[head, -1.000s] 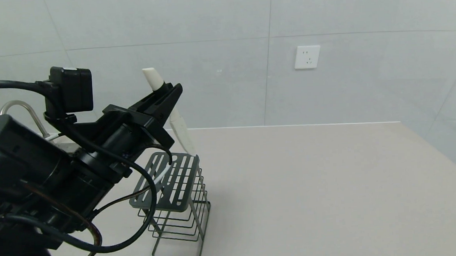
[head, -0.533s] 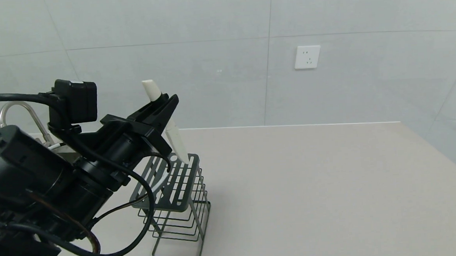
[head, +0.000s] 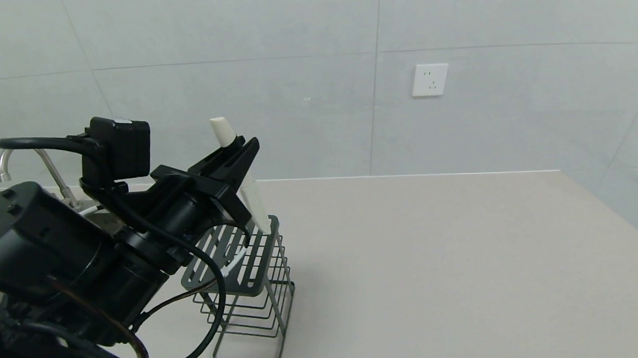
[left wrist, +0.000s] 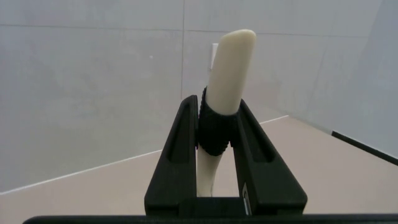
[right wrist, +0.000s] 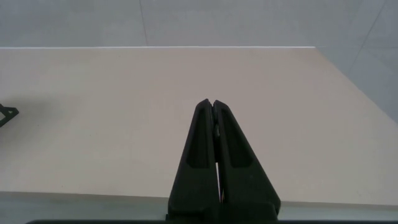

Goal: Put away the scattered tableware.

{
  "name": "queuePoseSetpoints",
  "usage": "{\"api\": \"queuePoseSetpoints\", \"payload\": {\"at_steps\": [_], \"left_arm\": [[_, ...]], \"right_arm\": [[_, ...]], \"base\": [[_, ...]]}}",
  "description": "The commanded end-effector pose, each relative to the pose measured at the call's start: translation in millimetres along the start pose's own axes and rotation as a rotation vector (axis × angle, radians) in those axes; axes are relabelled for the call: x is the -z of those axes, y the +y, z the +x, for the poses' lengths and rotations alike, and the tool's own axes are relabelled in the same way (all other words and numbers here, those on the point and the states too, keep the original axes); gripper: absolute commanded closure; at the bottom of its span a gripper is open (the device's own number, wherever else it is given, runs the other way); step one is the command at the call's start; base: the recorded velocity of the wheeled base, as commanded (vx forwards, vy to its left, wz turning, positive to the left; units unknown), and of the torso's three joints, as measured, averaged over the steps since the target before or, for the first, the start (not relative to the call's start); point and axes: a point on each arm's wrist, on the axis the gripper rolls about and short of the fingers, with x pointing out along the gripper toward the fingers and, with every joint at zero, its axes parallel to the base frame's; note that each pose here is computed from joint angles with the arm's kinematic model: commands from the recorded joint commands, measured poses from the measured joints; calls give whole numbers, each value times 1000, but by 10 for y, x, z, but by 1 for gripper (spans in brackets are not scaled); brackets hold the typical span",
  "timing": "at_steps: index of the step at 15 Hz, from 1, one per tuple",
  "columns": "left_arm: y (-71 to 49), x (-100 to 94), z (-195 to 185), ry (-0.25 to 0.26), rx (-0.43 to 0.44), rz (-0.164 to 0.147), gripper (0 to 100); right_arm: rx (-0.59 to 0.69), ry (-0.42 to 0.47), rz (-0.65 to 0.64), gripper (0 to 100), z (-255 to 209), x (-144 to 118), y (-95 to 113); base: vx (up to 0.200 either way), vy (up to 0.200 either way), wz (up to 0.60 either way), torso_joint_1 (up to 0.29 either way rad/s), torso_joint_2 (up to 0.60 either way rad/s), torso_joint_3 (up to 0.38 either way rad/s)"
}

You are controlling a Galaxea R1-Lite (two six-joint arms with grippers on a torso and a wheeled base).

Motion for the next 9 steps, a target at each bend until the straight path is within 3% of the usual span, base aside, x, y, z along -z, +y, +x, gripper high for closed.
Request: {"api": "queuePoseSetpoints", "payload": {"at_steps": [1,6,9], "left_arm": [[39,10,11,3,-25,3,100],[56,25,1,11,-32,8,100],[37,92,-32,42,-23,8,100]], "right_arm": [[0,1,0,100,1,0,0],[0,1,0,100,1,0,0],[0,1,0,100,1,0,0]], "base": [[0,0,0,0,0,0],[0,0,0,0,0,0],[0,0,0,0,0,0]]}}
